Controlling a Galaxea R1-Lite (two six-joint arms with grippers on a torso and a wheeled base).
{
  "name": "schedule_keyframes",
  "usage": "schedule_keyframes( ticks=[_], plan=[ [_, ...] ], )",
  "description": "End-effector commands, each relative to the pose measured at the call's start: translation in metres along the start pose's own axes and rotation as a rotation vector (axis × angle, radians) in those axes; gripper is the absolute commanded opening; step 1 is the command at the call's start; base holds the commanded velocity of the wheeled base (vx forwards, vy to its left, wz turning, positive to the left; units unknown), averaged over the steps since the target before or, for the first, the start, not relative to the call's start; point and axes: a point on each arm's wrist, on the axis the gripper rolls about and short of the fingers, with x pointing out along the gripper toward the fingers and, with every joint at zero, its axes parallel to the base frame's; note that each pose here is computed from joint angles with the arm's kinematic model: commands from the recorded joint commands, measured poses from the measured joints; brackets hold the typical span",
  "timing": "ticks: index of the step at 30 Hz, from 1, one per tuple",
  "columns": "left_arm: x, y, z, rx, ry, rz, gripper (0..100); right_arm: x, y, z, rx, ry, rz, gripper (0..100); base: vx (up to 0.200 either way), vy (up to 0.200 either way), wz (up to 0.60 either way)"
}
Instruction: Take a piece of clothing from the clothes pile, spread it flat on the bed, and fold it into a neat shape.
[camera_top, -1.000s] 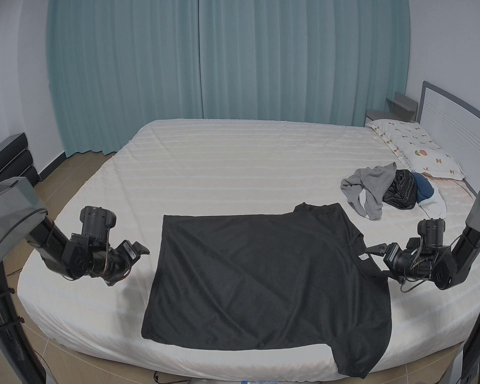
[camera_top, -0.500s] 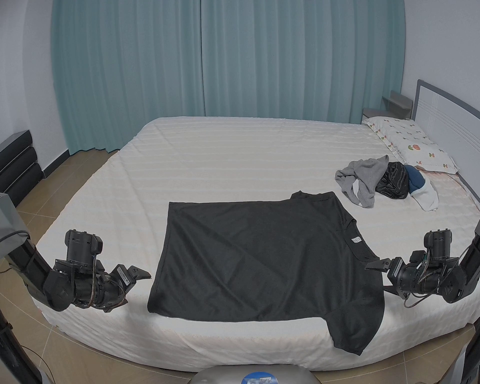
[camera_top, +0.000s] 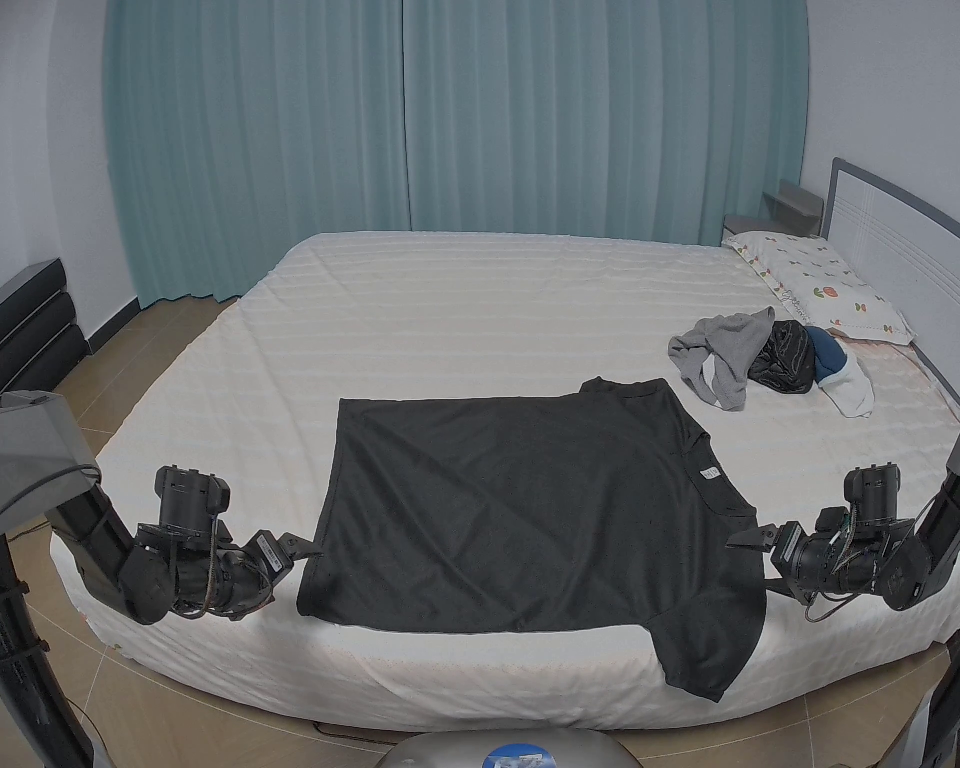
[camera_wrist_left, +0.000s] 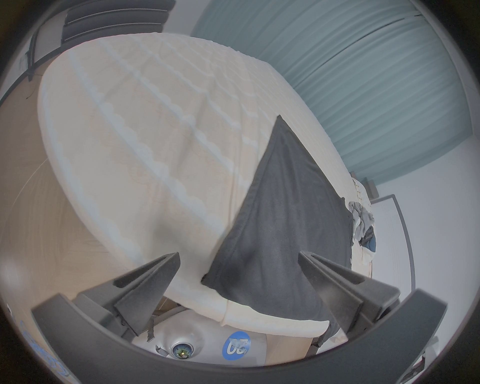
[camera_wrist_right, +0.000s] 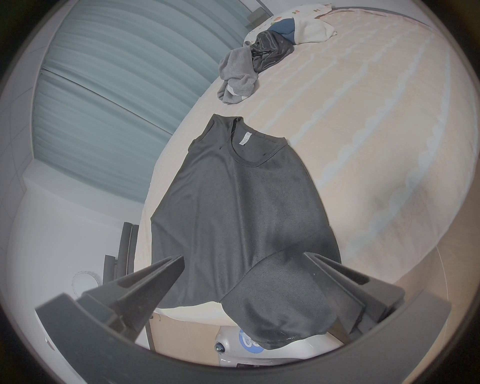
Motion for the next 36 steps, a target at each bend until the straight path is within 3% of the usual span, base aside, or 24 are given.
schedule_keyframes(
  ticks=[1,20,21,29,36],
  plan=[
    [0.019,0.000,-0.018,0.034,0.055,0.010,100,0.003,-0.002,-0.003,0.002,0.016,-0.007,100,0.000,0.000,0.00],
    [0.037,-0.003,-0.023,0.088,0.026,0.061,100,0.004,-0.003,-0.003,0.003,0.018,-0.009,100,0.000,0.000,0.00],
    [0.037,-0.003,-0.023,0.088,0.026,0.061,0,0.004,-0.003,-0.003,0.003,0.018,-0.009,100,0.000,0.000,0.00],
    [0.029,0.008,-0.030,0.078,0.032,0.120,0,0.004,-0.003,-0.002,0.004,0.015,-0.010,100,0.000,0.000,0.00],
    [0.019,0.009,-0.029,0.075,0.019,0.119,0,0.003,-0.003,-0.003,0.004,0.015,-0.010,100,0.000,0.000,0.00]
  ],
)
